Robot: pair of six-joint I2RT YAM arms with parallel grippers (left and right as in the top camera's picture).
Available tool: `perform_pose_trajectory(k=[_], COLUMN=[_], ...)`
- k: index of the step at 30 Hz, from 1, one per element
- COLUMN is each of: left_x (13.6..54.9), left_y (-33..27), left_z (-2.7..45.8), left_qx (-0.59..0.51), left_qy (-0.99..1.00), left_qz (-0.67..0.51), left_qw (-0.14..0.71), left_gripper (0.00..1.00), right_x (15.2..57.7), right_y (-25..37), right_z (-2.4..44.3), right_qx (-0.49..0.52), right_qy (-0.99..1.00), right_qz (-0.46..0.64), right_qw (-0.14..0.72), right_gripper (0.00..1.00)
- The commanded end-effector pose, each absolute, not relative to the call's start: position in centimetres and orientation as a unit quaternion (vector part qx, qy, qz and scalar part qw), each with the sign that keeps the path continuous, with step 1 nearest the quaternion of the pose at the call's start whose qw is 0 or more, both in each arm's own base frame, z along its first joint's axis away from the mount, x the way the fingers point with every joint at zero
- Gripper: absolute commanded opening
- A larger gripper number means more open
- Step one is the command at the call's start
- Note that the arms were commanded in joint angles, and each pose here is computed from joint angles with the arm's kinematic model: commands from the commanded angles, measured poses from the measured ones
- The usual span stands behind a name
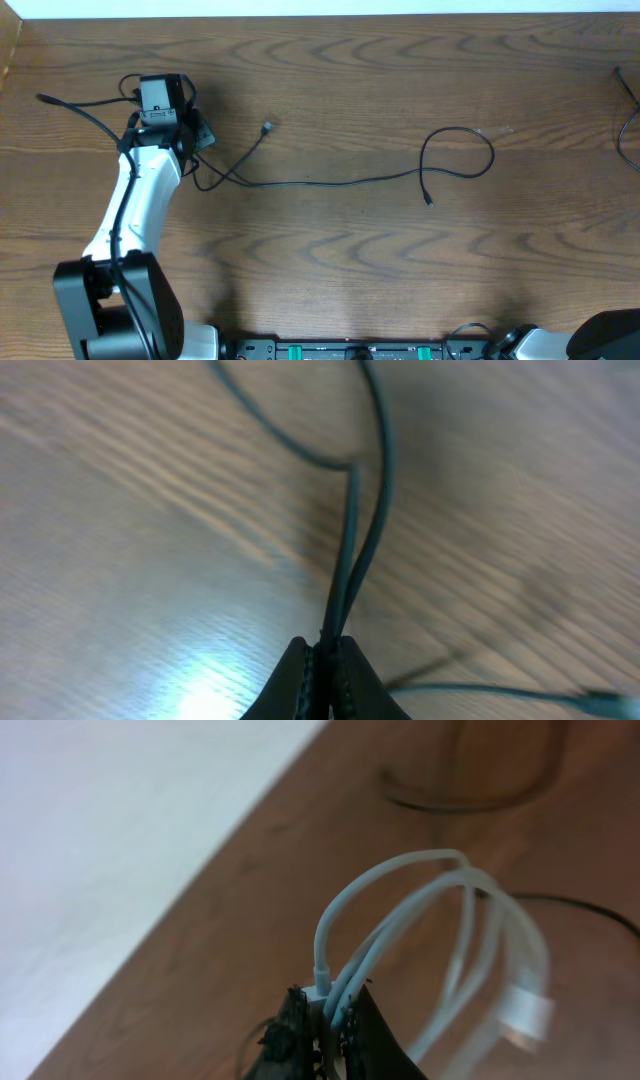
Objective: Untangle cables
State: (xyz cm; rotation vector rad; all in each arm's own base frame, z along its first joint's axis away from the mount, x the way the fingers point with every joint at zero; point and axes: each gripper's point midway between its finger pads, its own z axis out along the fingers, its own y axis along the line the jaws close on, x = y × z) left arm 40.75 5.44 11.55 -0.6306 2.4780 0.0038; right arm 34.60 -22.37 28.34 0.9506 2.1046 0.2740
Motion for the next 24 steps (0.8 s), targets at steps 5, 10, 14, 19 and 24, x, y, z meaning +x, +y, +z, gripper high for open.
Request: perform_pose_trajectory(k=[5, 10, 14, 19, 24], left_x=[41.0, 40.6, 40.3, 40.1, 39.9], left_y=[0.8, -1.6, -3.2, -4.1, -4.2], left_z=[18.1, 19.9, 19.8, 19.7, 19.5], left_qx=[-0.162, -0.133, -0.116, -0.090, -0.089], left_qy=[0.916, 0.912, 0.916, 0.920, 0.922], left_qz=[-0.083, -0.096, -0.103, -0.099, -0.099], left_qw=[0.357, 0.375, 0.369, 0.368, 0.363], left_gripper=[0.08, 0.08, 0.08, 0.08, 0.08], right_x=[28.9, 26.2, 26.4, 26.6, 24.7], right_y=[-28.1, -30.5, -32.5, -33.8, -35.7], right_z=[25.2, 23.2, 21.2, 17.6, 14.8], right_qx=[0.545, 0.600, 0.613, 0.626, 0.657], right_qy=[0.775, 0.740, 0.734, 0.738, 0.720], right_qz=[-0.080, -0.162, -0.164, -0.132, -0.133], right_qw=[0.308, 0.257, 0.244, 0.215, 0.180], right_gripper=[0.01, 0.01, 0.01, 0.01, 0.06])
